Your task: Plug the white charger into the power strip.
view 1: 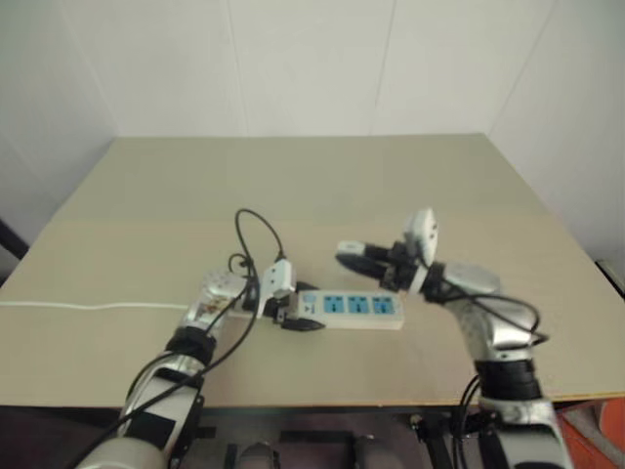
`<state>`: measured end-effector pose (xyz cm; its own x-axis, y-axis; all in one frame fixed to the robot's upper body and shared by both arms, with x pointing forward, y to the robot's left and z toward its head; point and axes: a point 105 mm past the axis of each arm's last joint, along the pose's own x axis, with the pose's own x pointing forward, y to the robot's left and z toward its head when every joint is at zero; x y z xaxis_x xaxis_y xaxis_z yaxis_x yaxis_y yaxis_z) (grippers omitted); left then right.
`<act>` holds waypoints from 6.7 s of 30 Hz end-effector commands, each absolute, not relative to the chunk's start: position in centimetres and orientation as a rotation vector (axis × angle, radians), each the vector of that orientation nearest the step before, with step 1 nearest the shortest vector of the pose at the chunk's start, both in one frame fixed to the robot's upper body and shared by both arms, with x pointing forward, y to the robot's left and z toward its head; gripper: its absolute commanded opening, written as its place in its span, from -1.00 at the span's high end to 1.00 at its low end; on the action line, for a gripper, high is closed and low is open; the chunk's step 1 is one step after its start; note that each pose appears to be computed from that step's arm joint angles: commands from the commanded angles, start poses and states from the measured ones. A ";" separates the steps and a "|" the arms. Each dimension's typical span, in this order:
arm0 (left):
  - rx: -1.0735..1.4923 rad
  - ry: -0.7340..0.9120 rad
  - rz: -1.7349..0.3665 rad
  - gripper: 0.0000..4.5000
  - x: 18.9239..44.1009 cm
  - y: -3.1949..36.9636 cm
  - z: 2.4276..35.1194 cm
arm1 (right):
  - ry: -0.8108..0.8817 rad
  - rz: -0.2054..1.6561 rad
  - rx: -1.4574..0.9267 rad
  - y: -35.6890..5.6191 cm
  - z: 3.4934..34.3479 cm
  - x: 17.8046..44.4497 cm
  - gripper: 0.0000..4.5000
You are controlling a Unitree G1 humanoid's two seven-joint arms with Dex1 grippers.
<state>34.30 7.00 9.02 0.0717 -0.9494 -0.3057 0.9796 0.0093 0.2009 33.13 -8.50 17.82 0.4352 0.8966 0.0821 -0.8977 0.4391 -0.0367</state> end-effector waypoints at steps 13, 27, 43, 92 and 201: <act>0.427 0.130 -1.549 -0.47 33.4 8.7 9.0 | -0.228 1.316 -0.015 -5.9 16.3 31.6 0.49; 0.434 0.134 -1.554 -0.47 33.0 8.9 8.9 | -0.185 1.324 -0.040 -5.5 14.5 32.6 0.49; 0.439 0.136 -1.544 -0.47 33.1 8.7 8.9 | -0.182 1.348 -0.029 -4.4 14.6 32.8 0.49; 0.453 0.148 -1.491 -0.47 33.5 10.1 9.1 | -0.011 1.304 -0.159 -9.1 9.7 33.8 0.49; 0.427 0.109 -1.229 -0.99 26.8 22.1 20.4 | 0.110 1.010 -0.490 -25.5 20.2 28.4 -1.00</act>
